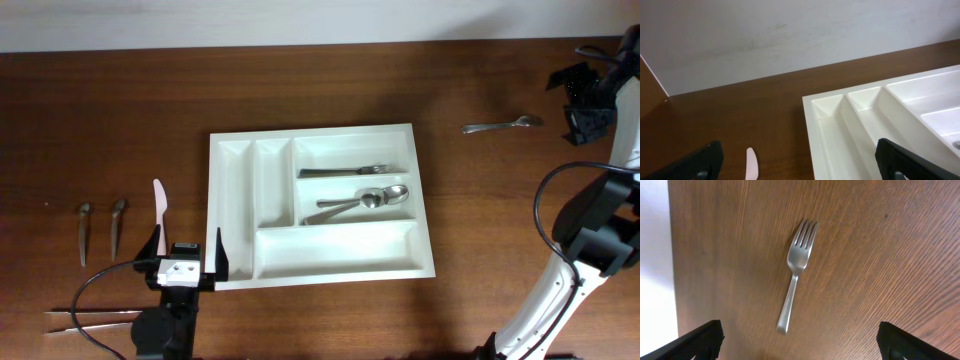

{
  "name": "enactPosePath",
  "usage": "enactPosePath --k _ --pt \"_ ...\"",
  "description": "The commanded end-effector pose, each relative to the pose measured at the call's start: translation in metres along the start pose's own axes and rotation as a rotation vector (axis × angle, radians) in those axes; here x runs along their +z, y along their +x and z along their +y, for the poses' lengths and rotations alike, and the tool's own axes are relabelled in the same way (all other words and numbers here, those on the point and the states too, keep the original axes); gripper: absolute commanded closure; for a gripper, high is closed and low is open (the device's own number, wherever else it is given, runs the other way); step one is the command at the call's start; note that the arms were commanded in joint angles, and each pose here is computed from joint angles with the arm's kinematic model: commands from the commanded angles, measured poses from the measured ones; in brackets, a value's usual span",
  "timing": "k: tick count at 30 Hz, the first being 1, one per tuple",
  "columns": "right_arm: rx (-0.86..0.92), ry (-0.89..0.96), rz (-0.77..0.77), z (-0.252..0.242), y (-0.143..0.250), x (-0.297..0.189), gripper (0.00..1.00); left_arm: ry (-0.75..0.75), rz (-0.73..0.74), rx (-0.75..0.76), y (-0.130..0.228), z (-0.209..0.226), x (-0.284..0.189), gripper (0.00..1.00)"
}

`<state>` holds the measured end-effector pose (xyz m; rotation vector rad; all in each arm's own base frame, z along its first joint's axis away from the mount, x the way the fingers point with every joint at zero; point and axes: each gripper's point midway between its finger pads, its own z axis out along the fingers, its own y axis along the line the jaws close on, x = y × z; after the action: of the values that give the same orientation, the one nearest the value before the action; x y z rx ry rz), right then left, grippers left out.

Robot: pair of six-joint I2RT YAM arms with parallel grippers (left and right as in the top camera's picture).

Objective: Pack container

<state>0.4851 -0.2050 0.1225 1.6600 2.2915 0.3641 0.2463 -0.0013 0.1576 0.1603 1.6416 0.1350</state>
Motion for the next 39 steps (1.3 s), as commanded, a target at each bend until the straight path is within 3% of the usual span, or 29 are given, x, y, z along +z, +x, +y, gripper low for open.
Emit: enactPosePath --k 1,13,22,39 --pt "-0.014 0.042 -0.017 -0.003 -0.001 0.016 0.0 0.006 -0.001 -0.006 0.001 -0.001 0.0 0.01" --pt "-0.062 0.078 0.098 -0.008 0.024 0.074 0.0 0.006 -0.001 -0.006 0.001 -0.001 0.0 0.01" --pt "-0.117 0.132 0.052 -0.001 0.036 0.084 0.0 0.006 -0.001 -0.006 0.001 -0.001 0.0 0.01" --pt "-0.054 0.228 0.065 -0.021 0.043 0.097 0.0 0.006 -0.001 -0.006 0.001 -0.001 0.0 0.01"
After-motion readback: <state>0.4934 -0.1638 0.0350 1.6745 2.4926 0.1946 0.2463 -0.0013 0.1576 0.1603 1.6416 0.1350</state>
